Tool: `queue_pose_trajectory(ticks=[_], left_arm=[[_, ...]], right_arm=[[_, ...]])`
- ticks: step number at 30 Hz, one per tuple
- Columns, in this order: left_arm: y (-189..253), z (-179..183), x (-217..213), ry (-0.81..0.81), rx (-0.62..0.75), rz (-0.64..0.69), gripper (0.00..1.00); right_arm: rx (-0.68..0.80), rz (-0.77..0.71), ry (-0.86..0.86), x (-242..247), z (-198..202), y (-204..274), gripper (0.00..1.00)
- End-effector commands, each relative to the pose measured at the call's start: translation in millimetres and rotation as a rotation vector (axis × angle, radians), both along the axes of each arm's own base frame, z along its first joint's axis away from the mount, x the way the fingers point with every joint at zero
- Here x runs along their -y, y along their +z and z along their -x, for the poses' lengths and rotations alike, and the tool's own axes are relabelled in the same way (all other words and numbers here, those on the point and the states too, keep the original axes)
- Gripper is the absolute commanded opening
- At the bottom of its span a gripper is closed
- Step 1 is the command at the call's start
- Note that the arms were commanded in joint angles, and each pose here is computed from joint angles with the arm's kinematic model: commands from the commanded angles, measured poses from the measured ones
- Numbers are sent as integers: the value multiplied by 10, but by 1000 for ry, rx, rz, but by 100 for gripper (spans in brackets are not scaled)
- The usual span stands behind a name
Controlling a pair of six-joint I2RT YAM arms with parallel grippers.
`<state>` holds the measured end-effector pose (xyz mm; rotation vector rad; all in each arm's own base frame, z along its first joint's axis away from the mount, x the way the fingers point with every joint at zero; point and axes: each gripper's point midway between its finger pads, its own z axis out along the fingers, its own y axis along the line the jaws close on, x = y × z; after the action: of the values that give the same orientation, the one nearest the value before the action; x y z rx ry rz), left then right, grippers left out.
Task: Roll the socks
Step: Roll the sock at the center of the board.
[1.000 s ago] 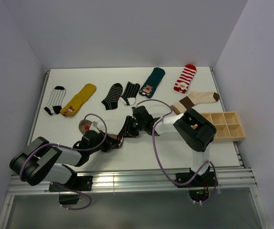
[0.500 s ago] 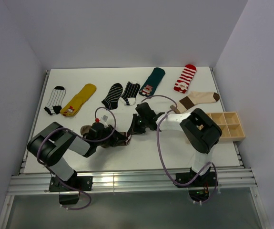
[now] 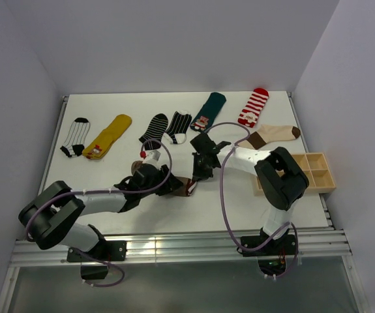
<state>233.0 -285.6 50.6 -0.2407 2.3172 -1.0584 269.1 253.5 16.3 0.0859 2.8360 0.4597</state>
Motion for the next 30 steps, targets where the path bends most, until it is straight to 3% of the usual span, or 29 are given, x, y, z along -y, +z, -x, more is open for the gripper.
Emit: queue_pose_trajectory(ticks=[1,8,18,26,30], left_arm=[[157,-158,-68,36,202,-231,50],[284,-59,328,-54,396,-370,54],[87,-11,583,-105,454,-509,53],[-23,13,677,-127,470,-577,46],[-123,50,683,-141,457,-617,34]], right_arm=[[-30,98,3,139,9,-37,0],[-60,110,14,73,29,-73,0],[-62,110,29,21,43,-50,0],[-68,105,36,1,66,-84,0],[-73,103,43,-10,76,-110,0]])
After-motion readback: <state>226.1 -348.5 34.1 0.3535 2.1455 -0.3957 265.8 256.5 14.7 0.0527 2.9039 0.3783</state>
